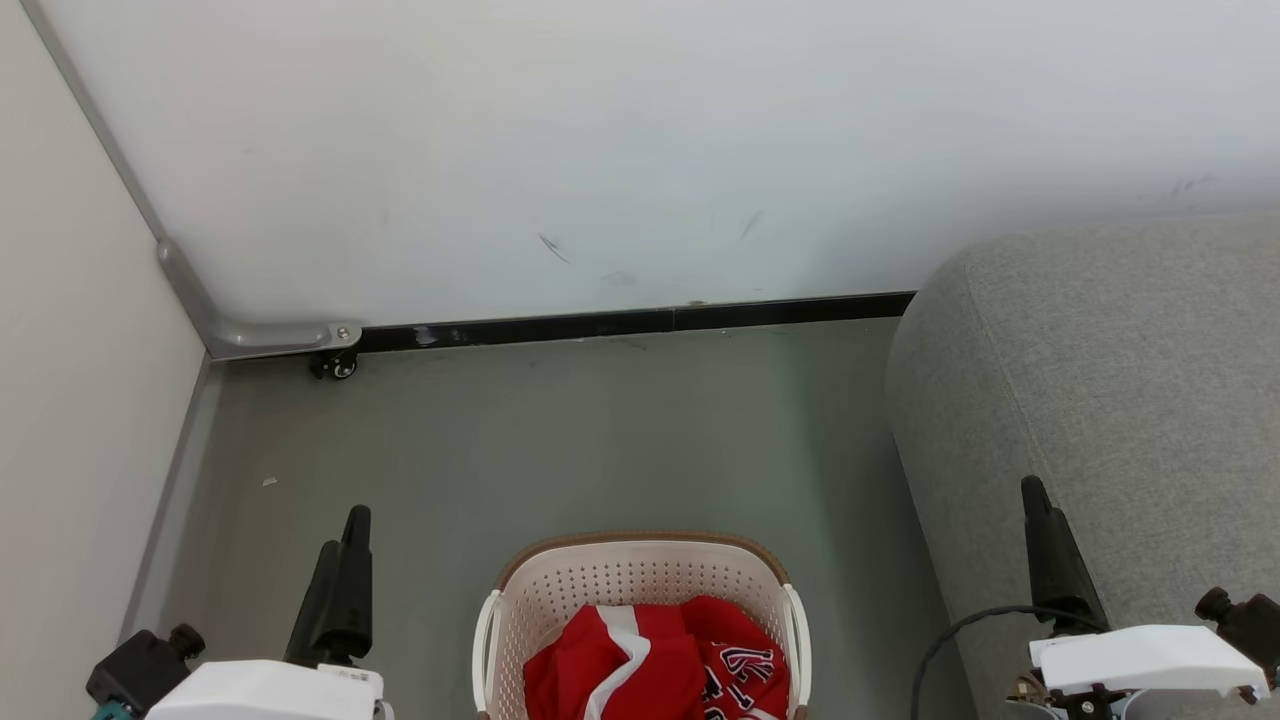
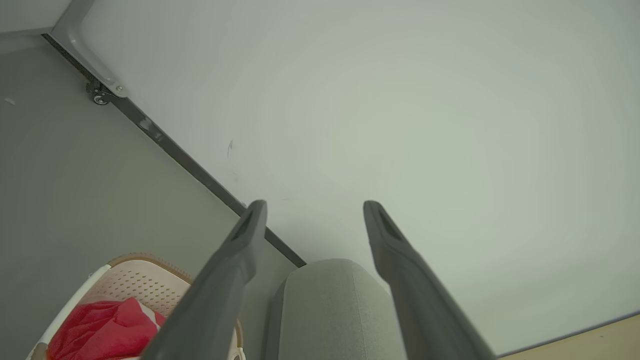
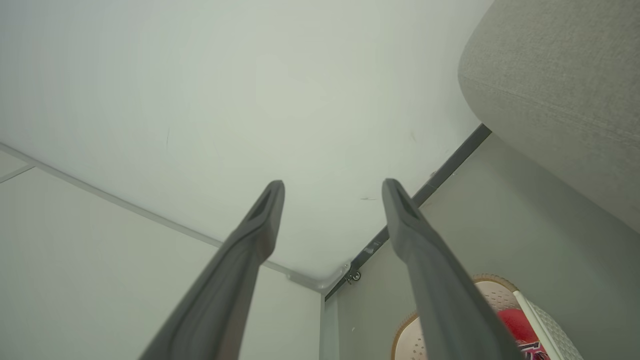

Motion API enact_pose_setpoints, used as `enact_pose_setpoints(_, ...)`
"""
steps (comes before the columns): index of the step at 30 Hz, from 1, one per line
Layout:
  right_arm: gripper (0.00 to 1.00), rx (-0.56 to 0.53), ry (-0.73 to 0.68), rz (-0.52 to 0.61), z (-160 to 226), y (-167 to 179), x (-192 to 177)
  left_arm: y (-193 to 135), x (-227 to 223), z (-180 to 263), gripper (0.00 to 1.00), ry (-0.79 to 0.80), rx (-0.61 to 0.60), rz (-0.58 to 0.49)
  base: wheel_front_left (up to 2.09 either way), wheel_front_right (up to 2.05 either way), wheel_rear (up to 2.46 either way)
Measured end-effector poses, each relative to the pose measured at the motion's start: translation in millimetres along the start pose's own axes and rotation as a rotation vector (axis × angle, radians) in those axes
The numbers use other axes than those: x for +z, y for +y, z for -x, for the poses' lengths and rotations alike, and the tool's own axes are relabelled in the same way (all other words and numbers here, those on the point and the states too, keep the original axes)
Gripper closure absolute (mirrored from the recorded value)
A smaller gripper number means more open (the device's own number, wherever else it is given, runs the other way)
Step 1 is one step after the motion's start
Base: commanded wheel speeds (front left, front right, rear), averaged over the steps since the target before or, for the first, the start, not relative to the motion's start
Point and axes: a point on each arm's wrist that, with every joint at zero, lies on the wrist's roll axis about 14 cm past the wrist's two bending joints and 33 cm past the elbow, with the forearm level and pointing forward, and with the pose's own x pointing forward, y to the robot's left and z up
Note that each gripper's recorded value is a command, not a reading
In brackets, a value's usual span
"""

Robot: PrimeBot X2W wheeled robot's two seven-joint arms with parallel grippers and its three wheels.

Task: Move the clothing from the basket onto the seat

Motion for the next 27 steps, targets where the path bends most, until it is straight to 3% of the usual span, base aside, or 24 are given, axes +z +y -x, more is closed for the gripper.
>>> enact_pose_setpoints(27, 0.0, 0.071, 0.029, 0.415, 3, 11, -17, -29, -22, 6, 0.0, 0.013, -0.128, -0.616, 0.0, 0.0, 0.0)
